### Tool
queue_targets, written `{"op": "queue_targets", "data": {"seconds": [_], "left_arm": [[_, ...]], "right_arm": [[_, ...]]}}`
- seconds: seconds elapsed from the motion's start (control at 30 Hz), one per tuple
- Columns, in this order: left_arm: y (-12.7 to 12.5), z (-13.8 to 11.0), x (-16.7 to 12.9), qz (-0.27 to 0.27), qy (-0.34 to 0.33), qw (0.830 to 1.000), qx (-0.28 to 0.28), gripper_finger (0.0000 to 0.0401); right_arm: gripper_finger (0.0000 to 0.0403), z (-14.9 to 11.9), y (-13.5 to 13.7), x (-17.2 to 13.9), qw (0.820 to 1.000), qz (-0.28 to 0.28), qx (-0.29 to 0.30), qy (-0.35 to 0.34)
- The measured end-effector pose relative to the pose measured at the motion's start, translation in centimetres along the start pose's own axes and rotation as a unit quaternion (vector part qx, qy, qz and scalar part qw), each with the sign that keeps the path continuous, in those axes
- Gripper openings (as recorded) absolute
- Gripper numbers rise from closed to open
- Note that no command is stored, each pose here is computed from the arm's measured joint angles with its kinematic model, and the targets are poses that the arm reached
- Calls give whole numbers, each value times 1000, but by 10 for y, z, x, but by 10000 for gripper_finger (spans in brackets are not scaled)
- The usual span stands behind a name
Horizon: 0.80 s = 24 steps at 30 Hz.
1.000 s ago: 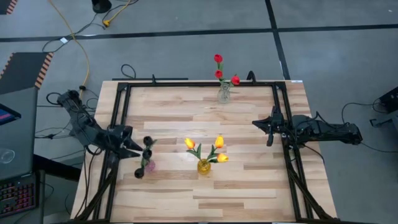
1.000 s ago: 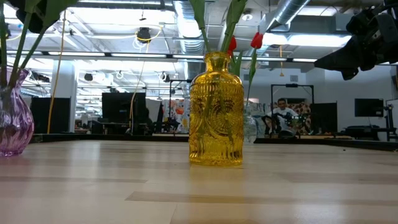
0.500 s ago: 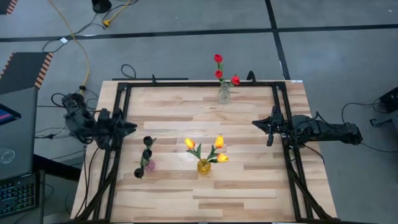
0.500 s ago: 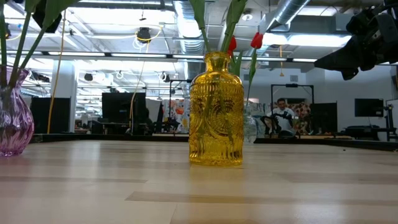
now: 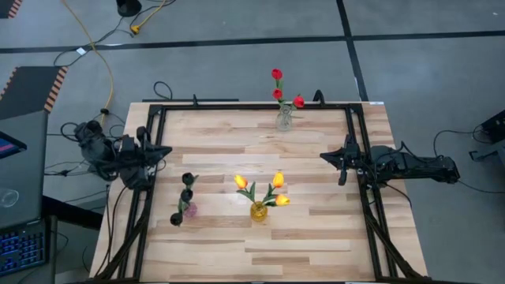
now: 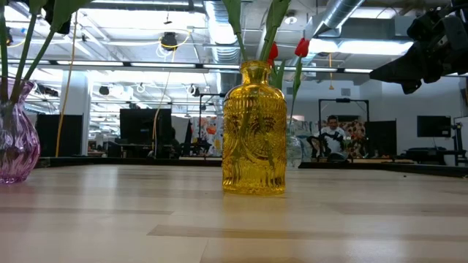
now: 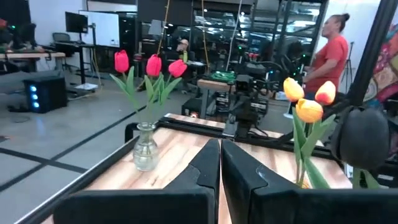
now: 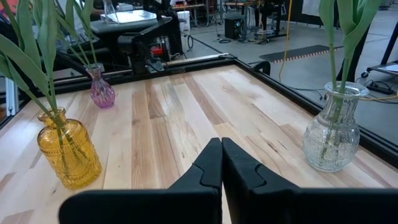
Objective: Sort flowers into vase by color
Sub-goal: Return to Home Position
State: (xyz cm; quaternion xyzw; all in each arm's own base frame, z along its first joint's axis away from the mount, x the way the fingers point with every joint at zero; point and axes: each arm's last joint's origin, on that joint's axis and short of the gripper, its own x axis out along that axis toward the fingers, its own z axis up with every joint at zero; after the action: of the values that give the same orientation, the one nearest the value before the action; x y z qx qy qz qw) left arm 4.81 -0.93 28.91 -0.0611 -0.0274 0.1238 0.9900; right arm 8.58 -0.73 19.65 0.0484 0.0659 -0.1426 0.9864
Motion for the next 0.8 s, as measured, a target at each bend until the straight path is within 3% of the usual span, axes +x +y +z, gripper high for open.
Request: {"op": "queue_targets", "data": {"seconds": [0.17, 0.37, 0.8], "left_arm": [[-2, -9, 4, -3, 5, 999, 32, 0], [-1, -22, 10, 33, 17, 995, 95, 0], [4, -21, 15, 16, 14, 995, 98, 0]], "right_arm": [[31, 0, 0, 0, 1000, 0, 0, 0], [31, 0, 0, 0, 1000, 0, 0, 0], [31, 0, 0, 0, 1000, 0, 1, 0]]}}
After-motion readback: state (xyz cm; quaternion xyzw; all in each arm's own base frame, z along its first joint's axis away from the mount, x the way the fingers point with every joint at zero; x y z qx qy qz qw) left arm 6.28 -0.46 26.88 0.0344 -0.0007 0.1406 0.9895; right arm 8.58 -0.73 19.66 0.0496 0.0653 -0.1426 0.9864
